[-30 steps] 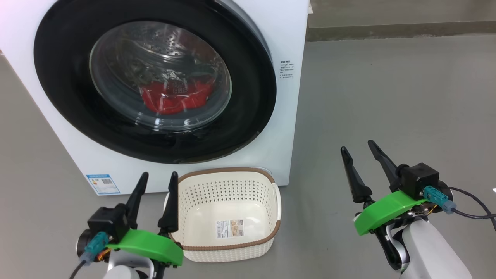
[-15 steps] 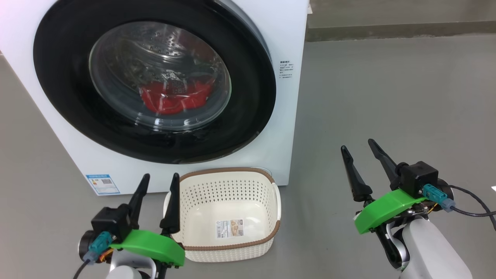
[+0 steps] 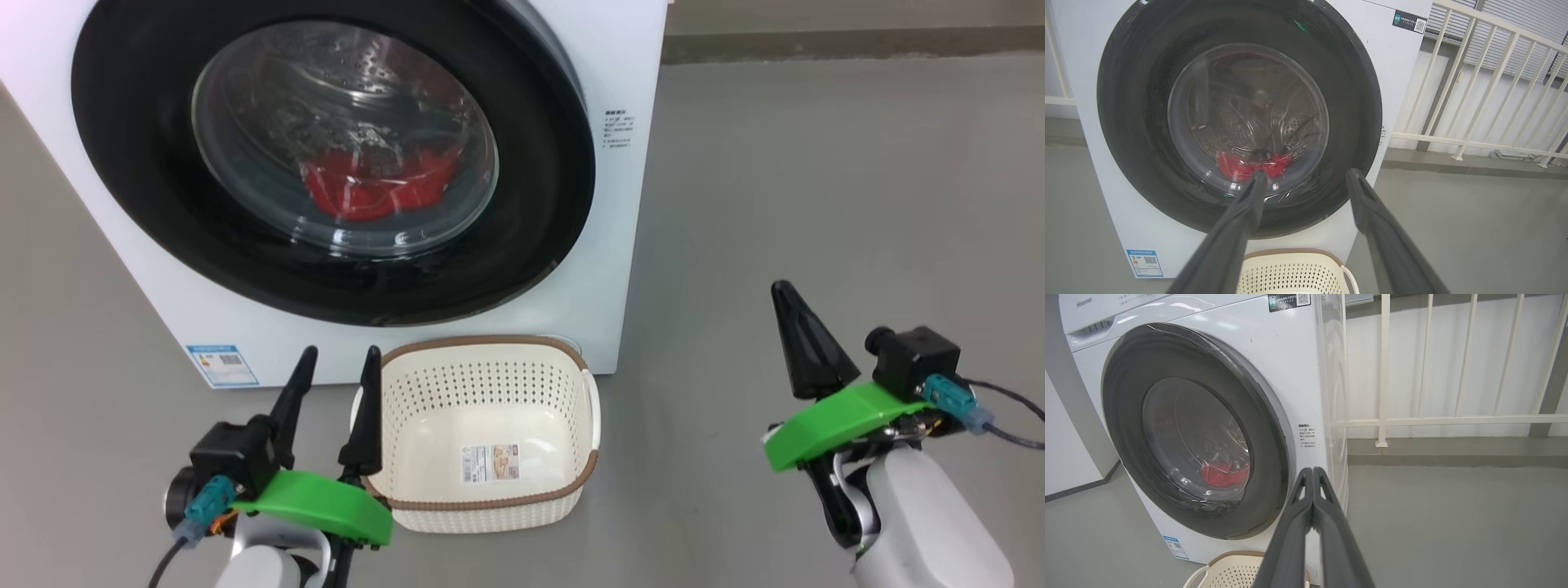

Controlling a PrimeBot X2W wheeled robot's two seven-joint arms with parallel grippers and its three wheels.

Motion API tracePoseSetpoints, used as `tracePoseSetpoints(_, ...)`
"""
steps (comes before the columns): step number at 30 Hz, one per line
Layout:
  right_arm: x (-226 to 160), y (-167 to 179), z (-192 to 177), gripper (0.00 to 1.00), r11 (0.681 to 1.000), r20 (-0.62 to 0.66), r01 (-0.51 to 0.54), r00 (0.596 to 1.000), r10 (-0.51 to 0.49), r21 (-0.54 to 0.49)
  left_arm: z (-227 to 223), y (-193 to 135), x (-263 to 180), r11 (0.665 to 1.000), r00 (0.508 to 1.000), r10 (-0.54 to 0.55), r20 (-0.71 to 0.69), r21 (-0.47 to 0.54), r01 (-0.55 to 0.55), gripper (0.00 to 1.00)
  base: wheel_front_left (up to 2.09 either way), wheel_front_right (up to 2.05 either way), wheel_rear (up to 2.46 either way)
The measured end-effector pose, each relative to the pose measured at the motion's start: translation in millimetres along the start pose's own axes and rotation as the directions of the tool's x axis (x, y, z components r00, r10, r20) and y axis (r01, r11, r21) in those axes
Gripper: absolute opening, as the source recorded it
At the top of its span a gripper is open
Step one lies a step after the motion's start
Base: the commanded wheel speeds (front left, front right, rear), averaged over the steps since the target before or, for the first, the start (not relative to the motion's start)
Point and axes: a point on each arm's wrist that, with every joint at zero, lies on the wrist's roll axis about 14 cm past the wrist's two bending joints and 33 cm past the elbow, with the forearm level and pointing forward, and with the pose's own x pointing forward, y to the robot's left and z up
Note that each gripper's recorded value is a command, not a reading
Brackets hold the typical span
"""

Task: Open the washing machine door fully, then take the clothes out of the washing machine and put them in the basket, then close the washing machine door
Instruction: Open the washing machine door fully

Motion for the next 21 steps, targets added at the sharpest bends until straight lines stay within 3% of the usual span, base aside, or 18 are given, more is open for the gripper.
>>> tracePoseSetpoints(3, 10.0, 3.3, 3.6, 0.00, 1.000, 0.013, -0.008, 1.000, 0.007, 0.031, 4.6, 1.3, 2.6, 1.000, 1.000, 0.005, 0.018, 0.008, -0.006, 1.00, 0.00, 0.00, 0.00)
tracePoseSetpoints(7, 26.7, 4.8, 7.4, 0.00, 0.989, 0.031, -0.003, 1.000, -0.002, 0.147, 12.7, 1.6, 7.9, 1.000, 0.999, 0.002, 0.053, 0.007, -0.002, 1.00, 0.00, 0.00, 0.00)
tracePoseSetpoints(10, 39.3, 6.2, 4.3, 0.00, 0.962, 0.030, 0.006, 0.999, -0.015, 0.272, 15.7, 3.6, 13.0, 1.000, 0.998, 0.003, 0.069, 0.010, -0.004, 1.00, 0.00, 0.00, 0.00)
tracePoseSetpoints(17, 79.0, 12.8, 10.5, 0.00, 0.876, 0.062, -0.009, 0.998, -0.024, 0.482, 12.8, 11.2, 27.8, 1.000, 0.997, 0.013, 0.078, 0.016, -0.014, 1.00, 0.00, 0.00, 0.00)
tracePoseSetpoints(21, 99.0, 17.2, 6.9, 0.00, 0.799, 0.038, -0.014, 0.999, -0.011, 0.601, 10.2, 14.9, 34.1, 1.000, 0.997, 0.011, 0.082, 0.012, -0.012, 1.00, 0.00, 0.00, 0.00)
